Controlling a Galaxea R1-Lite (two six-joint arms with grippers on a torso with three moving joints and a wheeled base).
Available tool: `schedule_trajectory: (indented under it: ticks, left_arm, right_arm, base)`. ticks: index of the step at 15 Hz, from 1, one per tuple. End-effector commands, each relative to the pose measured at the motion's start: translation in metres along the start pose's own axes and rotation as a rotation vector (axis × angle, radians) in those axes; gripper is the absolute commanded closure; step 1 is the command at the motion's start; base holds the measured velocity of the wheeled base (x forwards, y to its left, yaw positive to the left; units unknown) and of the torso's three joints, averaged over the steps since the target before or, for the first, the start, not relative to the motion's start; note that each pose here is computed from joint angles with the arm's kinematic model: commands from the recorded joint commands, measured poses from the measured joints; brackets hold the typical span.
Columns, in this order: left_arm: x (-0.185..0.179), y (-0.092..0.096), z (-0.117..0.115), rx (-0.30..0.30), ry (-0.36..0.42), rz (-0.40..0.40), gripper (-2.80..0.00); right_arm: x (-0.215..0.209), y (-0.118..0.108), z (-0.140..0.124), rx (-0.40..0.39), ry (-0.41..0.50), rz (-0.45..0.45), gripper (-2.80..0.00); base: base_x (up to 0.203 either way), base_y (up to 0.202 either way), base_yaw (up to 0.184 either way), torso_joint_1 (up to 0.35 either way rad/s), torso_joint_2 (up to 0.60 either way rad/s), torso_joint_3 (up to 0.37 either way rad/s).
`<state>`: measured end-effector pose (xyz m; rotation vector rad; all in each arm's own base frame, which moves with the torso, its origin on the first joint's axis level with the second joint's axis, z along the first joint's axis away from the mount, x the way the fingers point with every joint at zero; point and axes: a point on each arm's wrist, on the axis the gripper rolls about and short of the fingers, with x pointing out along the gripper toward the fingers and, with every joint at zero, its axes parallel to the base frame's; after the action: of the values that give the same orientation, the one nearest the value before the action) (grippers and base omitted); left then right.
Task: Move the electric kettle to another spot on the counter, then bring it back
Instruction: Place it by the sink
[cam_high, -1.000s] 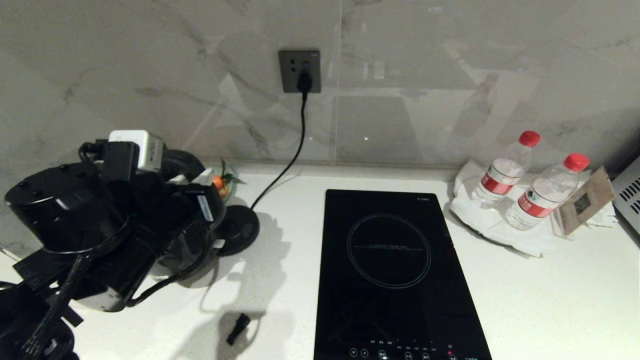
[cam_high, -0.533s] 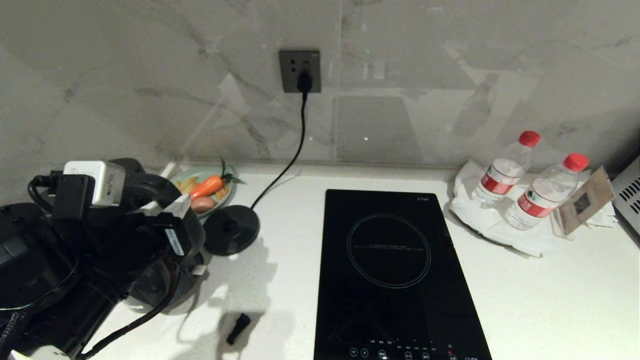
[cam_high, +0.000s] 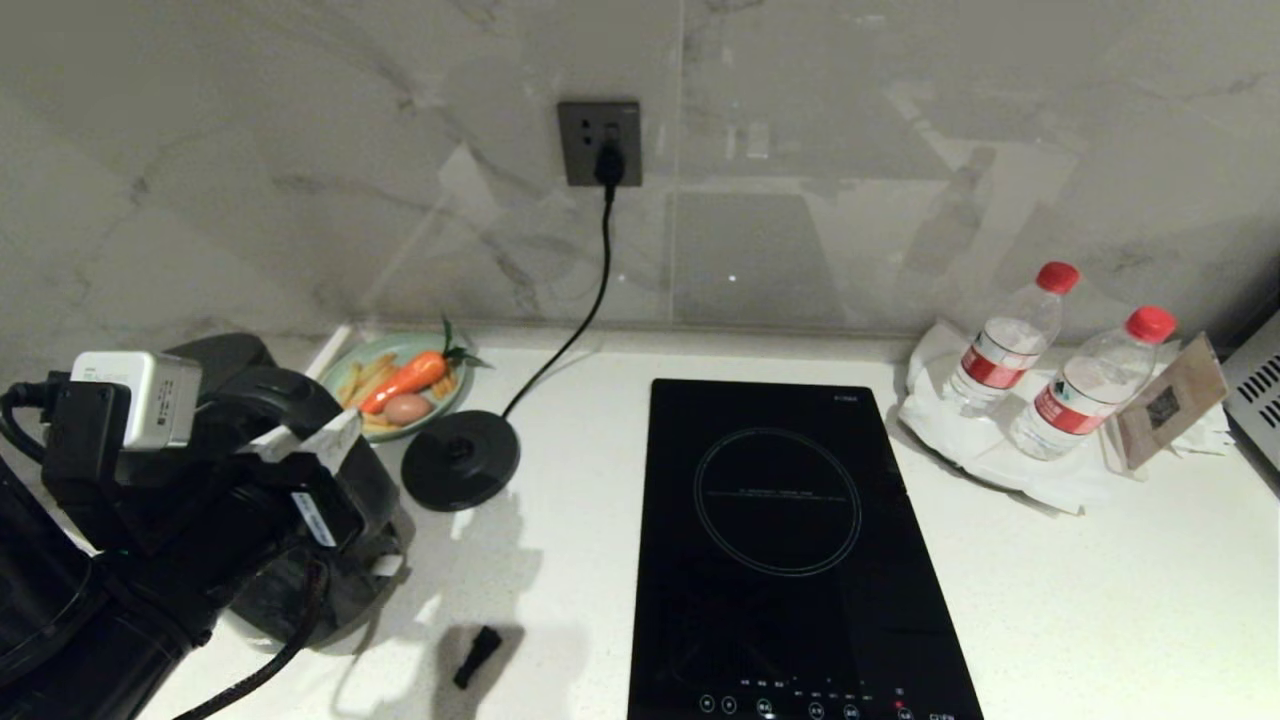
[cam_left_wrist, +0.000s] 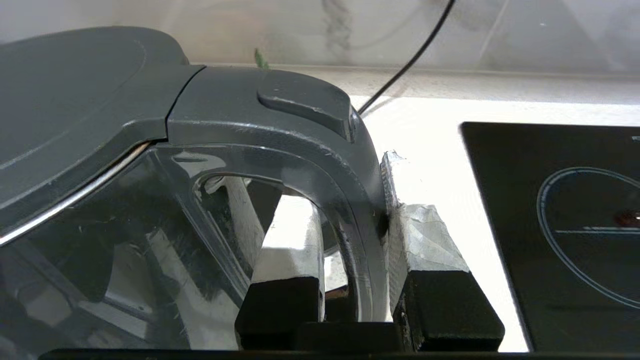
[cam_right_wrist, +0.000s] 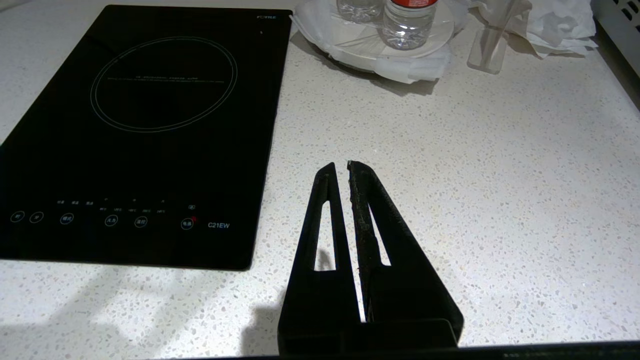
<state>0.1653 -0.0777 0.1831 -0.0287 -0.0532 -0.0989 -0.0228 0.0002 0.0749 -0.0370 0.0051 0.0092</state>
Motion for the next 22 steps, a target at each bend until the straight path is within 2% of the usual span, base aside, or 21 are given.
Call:
schedule_trajectory:
  ticks: [1,7,22]
  left_arm:
    - [0.0007,-0.0001,-0.0005,-0.001,0.000,0.002,0.00]
    - [0.0020,-0.0006,0.0023,-0.005,-0.011,0.004,0.00]
    - [0.0020,-0.0009,0.0033,-0.005,-0.015,0.001,0.00]
  right_arm:
    - [0.0000,0.0000,-0.0001,0.000,0.001,0.000,0.00]
    - [0.0000,0.0000,-0.0001,0.000,0.001,0.000,0.00]
    - [0.0000,0.0000,-0.0001,0.000,0.001,0.000,0.00]
  base:
    - [0.000,0.000,0.000,0.000,0.00,0.000]
    - [0.000,0.000,0.000,0.002,0.00,0.022]
    - [0.000,0.000,0.000,0.002,0.00,0.194]
